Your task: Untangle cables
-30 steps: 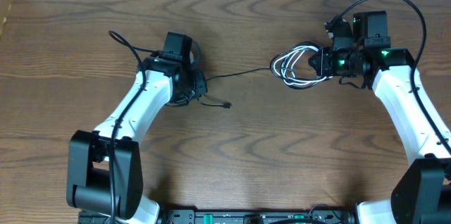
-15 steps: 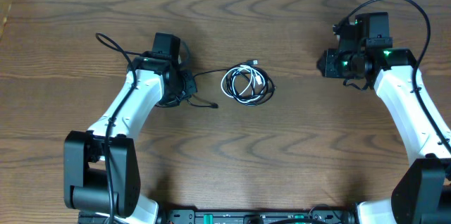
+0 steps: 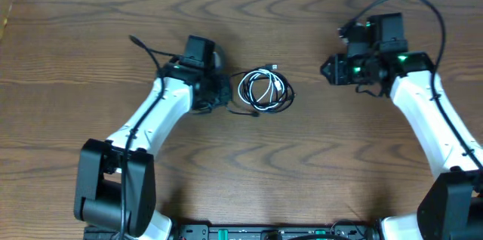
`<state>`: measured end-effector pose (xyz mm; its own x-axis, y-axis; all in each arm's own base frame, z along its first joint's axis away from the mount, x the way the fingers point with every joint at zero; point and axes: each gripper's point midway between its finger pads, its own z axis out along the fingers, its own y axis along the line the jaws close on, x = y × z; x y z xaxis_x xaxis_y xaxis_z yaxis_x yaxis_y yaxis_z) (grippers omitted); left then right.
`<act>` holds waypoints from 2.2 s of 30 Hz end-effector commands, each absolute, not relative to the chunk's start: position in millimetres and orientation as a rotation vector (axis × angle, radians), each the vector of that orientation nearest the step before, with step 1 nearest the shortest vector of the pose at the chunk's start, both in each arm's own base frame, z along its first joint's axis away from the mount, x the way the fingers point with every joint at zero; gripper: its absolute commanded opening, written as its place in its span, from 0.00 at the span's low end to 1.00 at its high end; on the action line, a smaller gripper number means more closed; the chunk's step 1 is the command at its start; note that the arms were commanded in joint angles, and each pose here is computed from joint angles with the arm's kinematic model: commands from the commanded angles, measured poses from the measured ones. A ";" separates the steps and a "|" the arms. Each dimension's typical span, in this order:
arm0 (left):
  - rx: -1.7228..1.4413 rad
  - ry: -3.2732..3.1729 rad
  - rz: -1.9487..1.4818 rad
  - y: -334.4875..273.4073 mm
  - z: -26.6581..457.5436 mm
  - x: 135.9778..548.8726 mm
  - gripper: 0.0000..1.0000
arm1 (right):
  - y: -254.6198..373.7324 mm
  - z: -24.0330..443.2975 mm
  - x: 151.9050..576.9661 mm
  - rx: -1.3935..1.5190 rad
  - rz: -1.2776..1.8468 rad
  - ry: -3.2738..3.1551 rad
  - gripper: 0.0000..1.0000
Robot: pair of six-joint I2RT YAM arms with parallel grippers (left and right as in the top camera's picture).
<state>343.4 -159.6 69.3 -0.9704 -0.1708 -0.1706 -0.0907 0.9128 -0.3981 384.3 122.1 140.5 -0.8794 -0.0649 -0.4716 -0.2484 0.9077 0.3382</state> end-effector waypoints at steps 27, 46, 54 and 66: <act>-0.289 2.768 -0.354 -168.1 71.5 351.1 0.16 | 158.4 91.6 378.0 -0.368 0.468 2.708 0.61; -0.263 2.648 -0.300 -186.3 47.5 387.3 0.36 | 150.0 77.7 384.3 -0.316 0.454 2.736 0.63; -0.110 2.683 -0.443 -215.3 18.0 392.2 0.37 | 148.1 77.6 384.4 -0.311 0.452 2.738 0.63; -0.102 2.718 -0.473 -220.2 2.1 388.8 0.08 | 139.3 75.4 387.4 -0.304 0.372 2.740 0.65</act>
<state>397.1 -218.4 12.3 -0.9099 -0.1527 -0.3856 -0.0167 0.9425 -0.3338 385.5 145.4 75.3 -0.9137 -0.1653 -0.3712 -0.2688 0.9310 0.2469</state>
